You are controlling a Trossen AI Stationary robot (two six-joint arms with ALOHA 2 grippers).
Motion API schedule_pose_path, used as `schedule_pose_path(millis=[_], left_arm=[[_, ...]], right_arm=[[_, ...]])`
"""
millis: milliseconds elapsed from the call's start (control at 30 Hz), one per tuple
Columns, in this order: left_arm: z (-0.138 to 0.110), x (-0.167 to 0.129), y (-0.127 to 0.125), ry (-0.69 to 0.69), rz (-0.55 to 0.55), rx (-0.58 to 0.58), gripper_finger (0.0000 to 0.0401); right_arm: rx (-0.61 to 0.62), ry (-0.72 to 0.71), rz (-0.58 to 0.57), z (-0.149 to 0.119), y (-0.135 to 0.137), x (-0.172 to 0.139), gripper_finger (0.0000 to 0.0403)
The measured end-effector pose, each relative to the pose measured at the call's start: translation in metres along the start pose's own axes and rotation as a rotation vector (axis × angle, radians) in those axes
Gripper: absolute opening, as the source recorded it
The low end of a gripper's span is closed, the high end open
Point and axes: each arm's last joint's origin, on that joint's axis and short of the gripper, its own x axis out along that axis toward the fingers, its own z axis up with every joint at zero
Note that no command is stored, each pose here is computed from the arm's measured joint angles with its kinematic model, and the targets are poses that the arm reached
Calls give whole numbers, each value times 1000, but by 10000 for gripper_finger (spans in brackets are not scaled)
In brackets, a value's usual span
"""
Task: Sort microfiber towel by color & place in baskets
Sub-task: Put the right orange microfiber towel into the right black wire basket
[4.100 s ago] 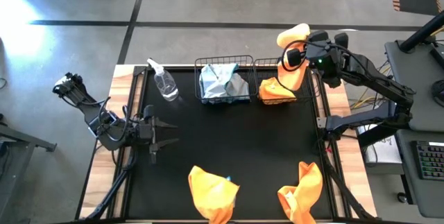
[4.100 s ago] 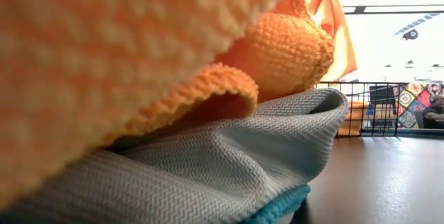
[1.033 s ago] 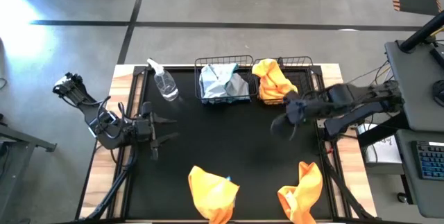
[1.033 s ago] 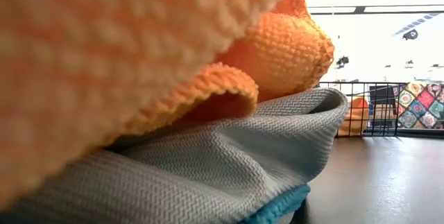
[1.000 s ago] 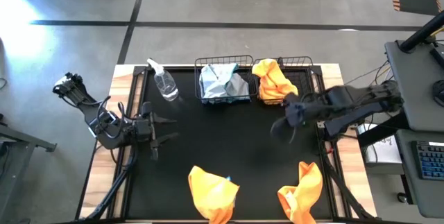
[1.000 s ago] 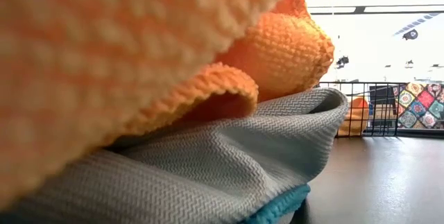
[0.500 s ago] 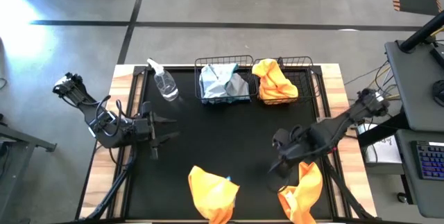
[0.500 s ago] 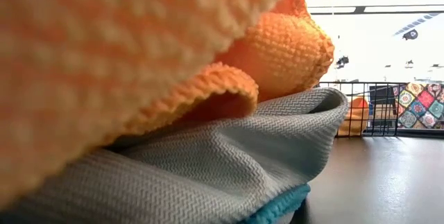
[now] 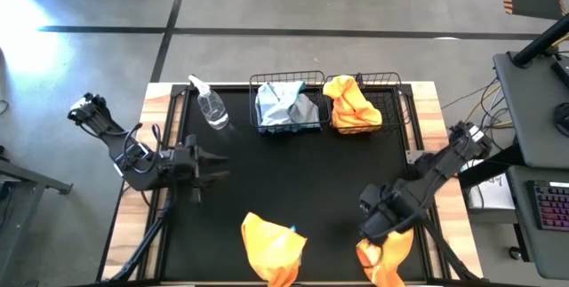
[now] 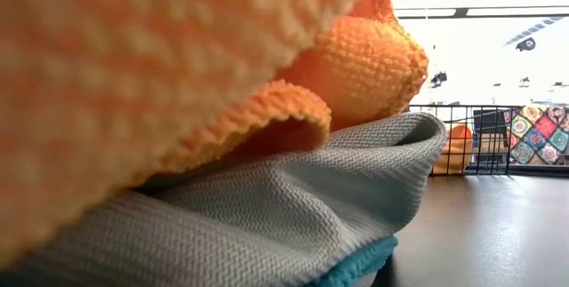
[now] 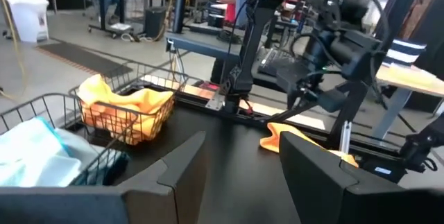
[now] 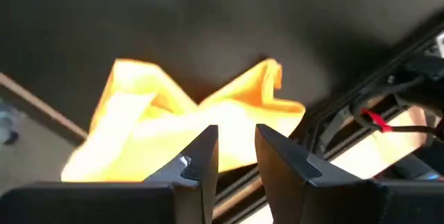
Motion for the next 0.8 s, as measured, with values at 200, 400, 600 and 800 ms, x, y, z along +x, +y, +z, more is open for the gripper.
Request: schedule_pose_path(millis=[200,400,600,800], left_arm=[[-6,6,-7,23,-28,2,165],[-11,14,-19,31,-102,-11,165],[-17,22,-31,40,-160,-25,165],[-23,27,-37,53,-181,-17,165]], right_arm=[[-193,-5,-25,-38,10,9,89],[-614,-52,-92,-77,15,23,91],[-1067,-96,-220,-100,27,47,87],[-1246,-30,-357,-104,46,83,91]])
